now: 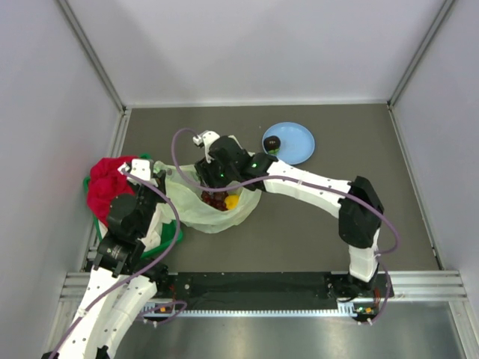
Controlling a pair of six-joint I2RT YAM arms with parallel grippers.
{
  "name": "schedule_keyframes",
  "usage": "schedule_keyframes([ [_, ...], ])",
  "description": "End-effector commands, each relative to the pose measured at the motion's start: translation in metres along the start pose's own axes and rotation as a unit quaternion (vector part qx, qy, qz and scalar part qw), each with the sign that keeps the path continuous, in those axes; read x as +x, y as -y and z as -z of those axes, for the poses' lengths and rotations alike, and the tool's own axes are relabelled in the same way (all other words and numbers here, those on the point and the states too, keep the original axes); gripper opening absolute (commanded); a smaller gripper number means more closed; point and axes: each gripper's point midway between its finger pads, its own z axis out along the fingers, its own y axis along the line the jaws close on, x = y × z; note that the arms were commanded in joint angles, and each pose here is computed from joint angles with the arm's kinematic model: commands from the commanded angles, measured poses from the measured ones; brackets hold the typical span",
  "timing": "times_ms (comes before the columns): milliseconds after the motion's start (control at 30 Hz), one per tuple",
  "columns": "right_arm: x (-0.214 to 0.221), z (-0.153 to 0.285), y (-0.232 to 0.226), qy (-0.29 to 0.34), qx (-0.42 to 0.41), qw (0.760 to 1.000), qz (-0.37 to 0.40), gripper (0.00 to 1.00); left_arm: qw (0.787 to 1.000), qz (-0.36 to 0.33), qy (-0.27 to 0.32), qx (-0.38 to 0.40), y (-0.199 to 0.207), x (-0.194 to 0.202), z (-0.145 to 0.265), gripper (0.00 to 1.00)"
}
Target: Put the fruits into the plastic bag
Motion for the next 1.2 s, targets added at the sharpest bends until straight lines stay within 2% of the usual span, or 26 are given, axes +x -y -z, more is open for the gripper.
schedule_keyframes([
  [0,-0.011,-0.007,0.014,0.003,0.047,0.999,0.015,0.3,1.0,0.005,0.025,-0.002,-0.001,-0.013,-0.001,0.0],
  [233,0.006,-0.019,0.049,-0.023,0.097,0.995,-0.005,0.31,1.0,0.005,0.025,-0.003,-0.001,-0.013,0.0,0.0],
  [400,0.015,-0.021,0.063,-0.03,0.101,0.994,-0.027,0.32,1.0,0.006,0.027,-0.003,-0.001,-0.014,0.0,0.0],
  [700,0.035,-0.028,0.03,-0.048,0.038,0.998,-0.019,0.33,1.0,0.006,0.027,-0.004,-0.002,-0.014,0.0,0.0],
  [933,0.058,-0.038,0.014,-0.075,0.029,0.997,-0.009,0.35,1.0,0.006,0.025,-0.003,-0.001,-0.013,0.0,0.0],
  [1033,0.062,-0.038,0.013,-0.081,0.028,0.996,-0.008,0.4,1.0,0.007,0.027,-0.002,-0.001,-0.014,0.0,0.0],
  [1067,0.061,-0.038,0.012,-0.081,0.028,0.996,-0.009,0.5,1.0,0.007,0.026,-0.002,-0.001,-0.014,0.0,0.0],
  [1167,0.06,-0.036,0.011,-0.078,0.025,0.997,-0.007,0.64,1.0,0.007,0.027,0.0,0.0,-0.014,0.0,0.0],
])
